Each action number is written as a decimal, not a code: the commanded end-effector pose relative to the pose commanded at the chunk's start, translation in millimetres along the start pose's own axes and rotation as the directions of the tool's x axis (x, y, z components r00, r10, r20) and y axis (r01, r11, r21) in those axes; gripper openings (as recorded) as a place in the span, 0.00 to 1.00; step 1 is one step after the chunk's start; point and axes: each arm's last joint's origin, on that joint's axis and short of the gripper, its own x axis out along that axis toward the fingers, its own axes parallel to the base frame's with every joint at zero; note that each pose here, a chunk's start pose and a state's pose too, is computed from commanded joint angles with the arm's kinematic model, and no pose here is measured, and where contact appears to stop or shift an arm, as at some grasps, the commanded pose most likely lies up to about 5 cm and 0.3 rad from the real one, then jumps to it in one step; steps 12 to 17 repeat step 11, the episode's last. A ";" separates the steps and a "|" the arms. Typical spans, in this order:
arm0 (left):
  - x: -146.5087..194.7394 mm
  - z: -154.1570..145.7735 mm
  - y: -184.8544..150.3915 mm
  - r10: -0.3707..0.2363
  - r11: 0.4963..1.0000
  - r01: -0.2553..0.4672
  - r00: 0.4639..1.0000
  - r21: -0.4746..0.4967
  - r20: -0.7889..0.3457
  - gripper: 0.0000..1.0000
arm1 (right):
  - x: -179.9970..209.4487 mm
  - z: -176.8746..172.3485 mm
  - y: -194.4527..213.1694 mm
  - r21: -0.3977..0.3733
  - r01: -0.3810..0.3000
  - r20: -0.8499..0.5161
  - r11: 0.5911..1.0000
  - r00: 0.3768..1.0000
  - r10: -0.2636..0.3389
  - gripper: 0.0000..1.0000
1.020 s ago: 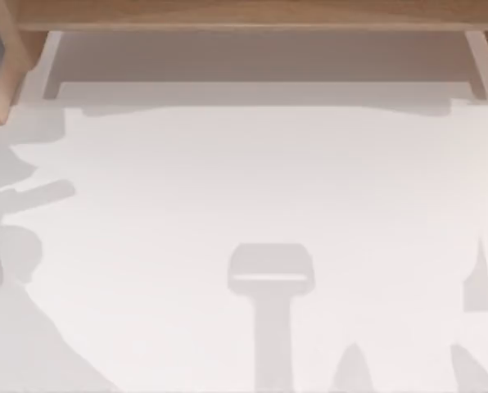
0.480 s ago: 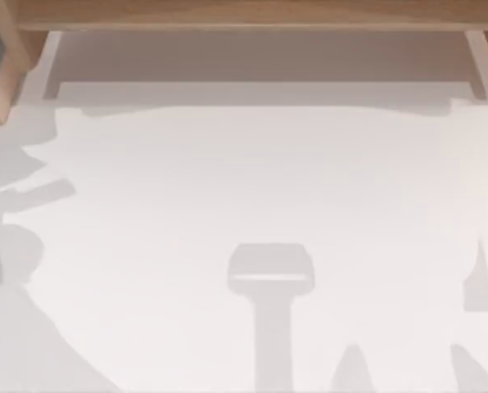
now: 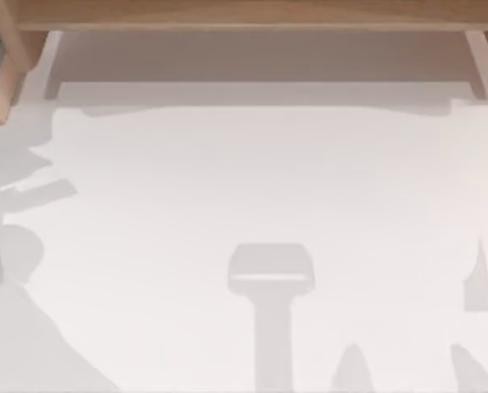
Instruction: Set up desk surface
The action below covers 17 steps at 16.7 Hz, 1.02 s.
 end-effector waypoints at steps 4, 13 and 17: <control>-16.5 -1.6 2.9 0.019 1.000 -0.018 1.000 0.010 -0.008 1.00 | 0.0 0.0 0.0 0.000 0.000 0.000 1.000 1.000 0.000 1.00; -48.2 0.7 -13.2 0.000 1.000 0.000 1.000 0.000 0.000 1.00 | 0.0 0.0 0.0 0.000 0.000 0.000 1.000 1.000 0.000 1.00; -48.2 0.7 -13.2 0.000 1.000 0.000 1.000 0.000 0.000 1.00 | 0.0 0.0 0.0 0.000 0.000 0.000 1.000 1.000 0.000 1.00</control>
